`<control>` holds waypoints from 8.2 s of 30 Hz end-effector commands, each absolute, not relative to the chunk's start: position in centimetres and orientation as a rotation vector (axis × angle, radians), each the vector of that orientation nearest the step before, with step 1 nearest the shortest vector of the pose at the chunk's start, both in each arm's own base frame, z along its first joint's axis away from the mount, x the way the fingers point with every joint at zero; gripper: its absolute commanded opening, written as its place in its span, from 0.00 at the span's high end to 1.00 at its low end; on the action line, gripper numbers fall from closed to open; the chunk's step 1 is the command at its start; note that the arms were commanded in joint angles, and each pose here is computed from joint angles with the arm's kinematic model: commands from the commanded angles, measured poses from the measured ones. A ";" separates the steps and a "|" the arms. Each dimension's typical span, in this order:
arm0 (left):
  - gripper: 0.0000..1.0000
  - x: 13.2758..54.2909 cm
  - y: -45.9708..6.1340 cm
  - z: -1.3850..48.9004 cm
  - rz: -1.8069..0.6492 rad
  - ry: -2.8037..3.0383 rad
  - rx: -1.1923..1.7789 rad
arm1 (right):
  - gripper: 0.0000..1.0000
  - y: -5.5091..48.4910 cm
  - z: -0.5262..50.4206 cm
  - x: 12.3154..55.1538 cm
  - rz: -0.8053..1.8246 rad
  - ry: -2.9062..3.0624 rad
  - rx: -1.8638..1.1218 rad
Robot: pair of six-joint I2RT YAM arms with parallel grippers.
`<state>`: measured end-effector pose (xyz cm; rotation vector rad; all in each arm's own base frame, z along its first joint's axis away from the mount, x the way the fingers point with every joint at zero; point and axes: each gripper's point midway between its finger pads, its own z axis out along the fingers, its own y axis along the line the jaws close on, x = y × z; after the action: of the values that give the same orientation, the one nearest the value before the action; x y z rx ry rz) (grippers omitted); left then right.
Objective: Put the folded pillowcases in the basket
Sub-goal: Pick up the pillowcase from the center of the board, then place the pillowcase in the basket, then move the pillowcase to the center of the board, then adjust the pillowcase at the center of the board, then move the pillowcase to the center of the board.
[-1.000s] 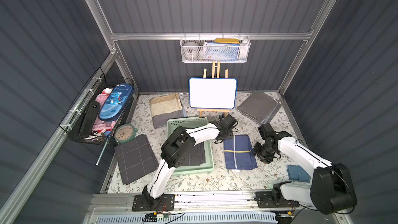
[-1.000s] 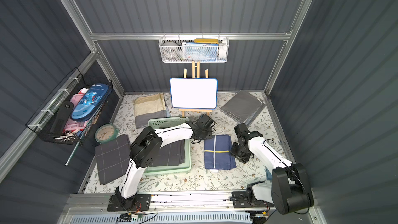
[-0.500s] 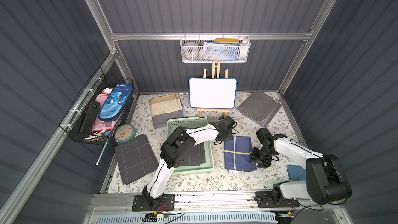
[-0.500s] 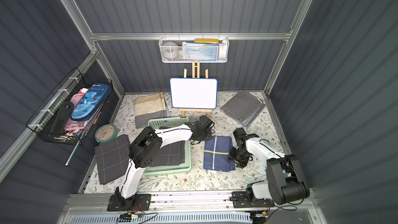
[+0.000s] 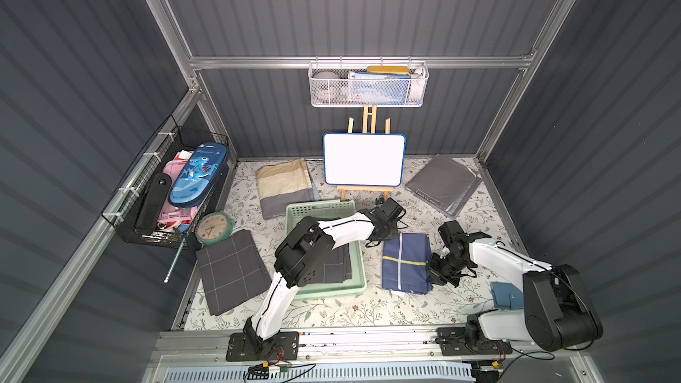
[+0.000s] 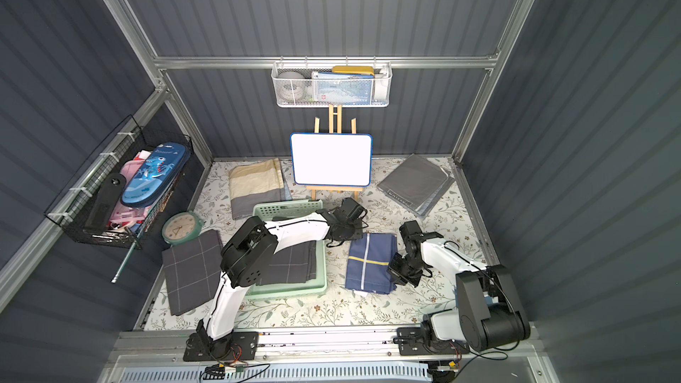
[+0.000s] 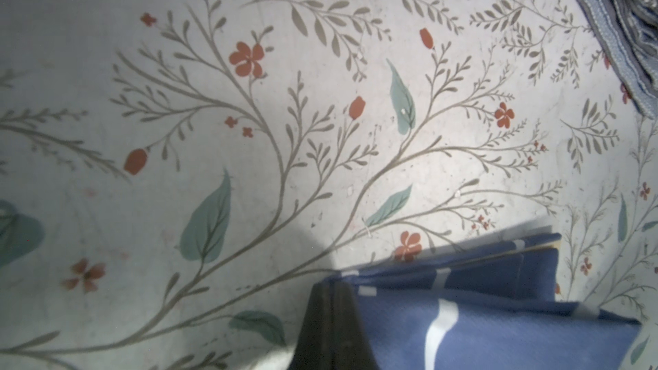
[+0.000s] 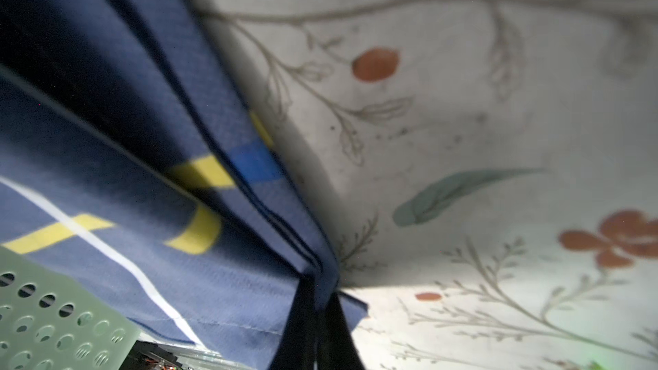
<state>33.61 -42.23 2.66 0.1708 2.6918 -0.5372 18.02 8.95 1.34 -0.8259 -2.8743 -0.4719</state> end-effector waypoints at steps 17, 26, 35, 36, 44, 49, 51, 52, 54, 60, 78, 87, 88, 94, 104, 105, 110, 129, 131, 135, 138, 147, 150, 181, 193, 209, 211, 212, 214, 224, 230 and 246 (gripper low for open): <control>1.00 34.6 -42.6 17.8 -0.620 2.486 0.148 | 1.00 10.4 12.8 21.2 -0.744 -3.141 -0.765; 1.00 34.7 -38.2 20.4 -0.465 2.469 0.035 | 1.00 15.8 18.1 23.3 -0.938 -3.197 -0.577; 1.00 36.3 -27.4 23.6 -0.390 2.395 -0.187 | 1.00 24.1 19.6 23.8 -1.036 -3.180 -0.296; 1.00 36.3 -26.7 23.9 -0.380 2.390 -0.198 | 1.00 24.9 19.6 23.8 -1.041 -3.175 -0.273; 1.00 36.2 -20.3 19.0 -0.228 2.447 -0.325 | 1.00 32.8 18.0 23.7 -1.083 -3.113 -0.099; 1.00 36.3 -16.6 17.2 -0.169 2.450 -0.398 | 1.00 35.5 16.5 24.9 -1.072 -3.082 -0.047; 1.00 36.4 -15.0 16.3 -0.120 2.454 -0.439 | 1.00 36.6 15.5 25.1 -1.058 -3.064 -0.028; 1.00 36.5 -14.3 15.8 -0.101 2.458 -0.451 | 1.00 37.1 15.1 25.1 -1.055 -3.052 -0.021; 1.00 36.7 -13.4 15.1 -0.084 2.461 -0.464 | 1.00 38.1 14.1 25.0 -1.037 -3.036 -0.006; 1.00 37.3 -12.5 14.0 -0.058 2.462 -0.466 | 1.00 39.9 11.9 24.7 -0.998 -3.012 0.019; 0.64 37.0 -11.1 9.3 0.033 2.535 -0.483 | 0.64 39.3 6.9 23.6 -0.828 -2.965 0.011; 0.35 38.3 -11.2 13.6 -0.006 2.444 -0.489 | 0.44 34.6 10.5 23.7 -0.655 -3.160 0.073; 0.35 38.4 -11.3 14.0 -0.006 2.438 -0.491 | 0.44 34.0 10.9 23.5 -0.640 -3.175 0.075; 0.38 39.2 -13.5 17.9 -0.195 2.349 -0.418 | 0.50 25.7 13.8 26.9 -0.439 -3.403 -0.101; 0.69 34.5 -28.0 28.5 -0.839 1.996 0.048 | 0.62 6.2 15.7 39.5 -0.393 -3.471 -1.138; 0.82 34.1 -29.2 28.8 -0.858 1.980 0.066 | 0.77 4.7 15.6 40.6 -0.350 -3.460 -1.208; 1.00 33.0 -33.1 28.3 -0.897 1.953 0.153 | 1.00 -0.5 13.1 45.8 -0.282 -3.336 -1.404; 1.00 32.5 -33.6 30.8 -0.967 1.812 0.184 | 1.00 -0.4 0.2 43.9 -0.305 -2.923 -1.354; 1.00 32.6 -33.7 31.0 -0.965 1.818 0.188 | 1.00 0.7 -0.4 40.7 -0.339 -2.872 -1.329; 1.00 32.6 -33.5 31.6 -0.953 1.822 0.186 | 1.00 2.5 -1.0 33.4 -0.308 -2.792 -1.205; 1.00 32.0 -33.0 31.7 -0.967 1.813 0.189 | 1.00 4.0 -0.5 29.1 -0.374 -2.743 -1.179; 1.00 30.4 -32.0 32.0 -1.008 1.813 0.184 | 1.00 5.7 5.0 26.4 -0.406 -2.895 -1.035; 1.00 30.3 -31.4 31.9 -1.022 1.827 0.134 | 1.00 3.9 7.3 30.2 -0.271 -3.079 -1.011; 1.00 34.1 -30.3 30.3 -0.790 1.898 0.019 | 1.00 15.0 1.9 30.3 -0.152 -2.962 -0.300; 0.33 34.9 -35.5 24.0 -0.923 2.083 0.071 | 1.00 10.2 7.4 30.2 -0.060 -3.165 -0.579; 0.19 35.1 -44.1 10.0 -0.845 2.453 0.271 | 1.00 7.7 1.9 25.5 -0.045 -2.977 -0.835; 0.18 35.0 -44.4 8.1 -0.789 2.509 0.283 | 1.00 8.1 1.3 26.1 -0.078 -2.974 -0.836; 0.18 35.0 -44.4 7.3 -0.770 2.528 0.276 | 1.00 8.4 1.1 26.4 -0.095 -2.972 -0.837; 0.18 35.3 -44.2 6.7 -0.751 2.553 0.223 | 1.00 8.8 0.9 27.2 -0.127 -2.981 -0.845; 0.18 36.6 -41.7 6.9 -0.585 2.558 0.037 | 1.00 8.4 2.4 28.5 -0.132 -3.093 -0.765; 0.21 36.8 -42.7 5.0 -0.589 2.600 0.087 | 1.00 8.6 4.5 28.7 -0.188 -3.143 -0.755; 0.38 39.0 -42.8 4.0 -0.693 2.548 0.043 | 1.00 5.4 8.1 25.7 -0.184 -3.216 -0.802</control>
<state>39.15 -41.92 4.65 0.0100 2.5481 -0.6373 26.64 6.30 8.12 -0.8060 -3.2276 -0.2270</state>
